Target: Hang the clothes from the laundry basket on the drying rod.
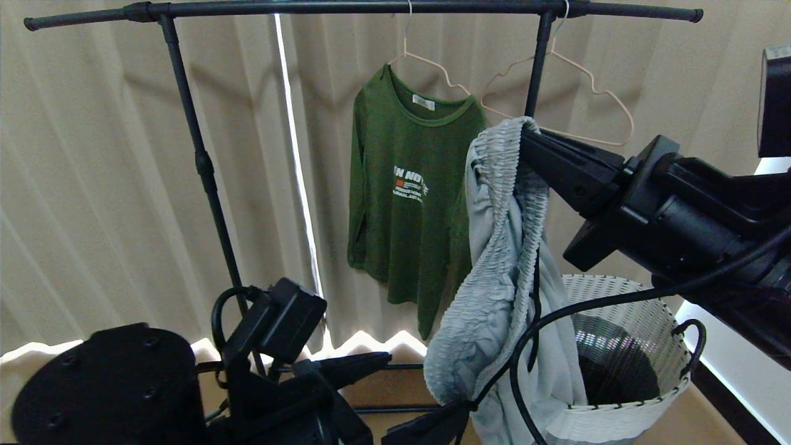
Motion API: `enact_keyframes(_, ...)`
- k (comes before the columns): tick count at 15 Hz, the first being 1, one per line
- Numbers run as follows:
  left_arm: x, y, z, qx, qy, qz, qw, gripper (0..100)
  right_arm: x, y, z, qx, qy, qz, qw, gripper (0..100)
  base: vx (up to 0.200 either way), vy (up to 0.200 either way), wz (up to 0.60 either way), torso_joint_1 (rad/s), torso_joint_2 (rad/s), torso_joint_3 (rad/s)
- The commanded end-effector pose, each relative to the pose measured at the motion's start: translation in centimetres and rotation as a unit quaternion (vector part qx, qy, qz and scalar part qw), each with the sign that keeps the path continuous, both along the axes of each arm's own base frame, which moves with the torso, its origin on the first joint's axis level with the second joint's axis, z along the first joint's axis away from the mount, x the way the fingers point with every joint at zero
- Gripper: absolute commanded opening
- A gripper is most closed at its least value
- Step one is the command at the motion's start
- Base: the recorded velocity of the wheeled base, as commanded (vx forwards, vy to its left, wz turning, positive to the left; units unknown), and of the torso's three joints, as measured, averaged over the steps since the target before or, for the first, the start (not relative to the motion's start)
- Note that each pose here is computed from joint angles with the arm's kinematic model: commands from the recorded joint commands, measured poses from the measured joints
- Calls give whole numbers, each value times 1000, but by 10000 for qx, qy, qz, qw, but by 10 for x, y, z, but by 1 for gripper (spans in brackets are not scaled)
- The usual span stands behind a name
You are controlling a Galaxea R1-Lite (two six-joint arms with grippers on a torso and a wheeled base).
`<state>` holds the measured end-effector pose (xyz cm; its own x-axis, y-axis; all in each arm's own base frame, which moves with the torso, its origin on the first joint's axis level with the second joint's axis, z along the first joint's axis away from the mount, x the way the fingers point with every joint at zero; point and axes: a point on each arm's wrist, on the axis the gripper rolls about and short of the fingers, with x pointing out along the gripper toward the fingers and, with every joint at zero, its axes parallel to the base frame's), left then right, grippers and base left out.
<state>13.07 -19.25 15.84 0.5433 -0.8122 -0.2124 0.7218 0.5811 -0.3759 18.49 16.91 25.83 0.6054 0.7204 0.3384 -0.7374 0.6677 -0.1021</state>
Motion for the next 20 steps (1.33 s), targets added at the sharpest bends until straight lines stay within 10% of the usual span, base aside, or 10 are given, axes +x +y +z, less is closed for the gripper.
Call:
enact_keyframes(1,21,-16,-23,100,170,271,9994,100,-6,-3,3,40,-44,40,10000,0,0,0,0,0,0,0)
enact_keyframes(20,42,-28,-69,428,347,732,9958,100,-16,1,5,78,-83,239,9996,0,0,0,0,0,0,0)
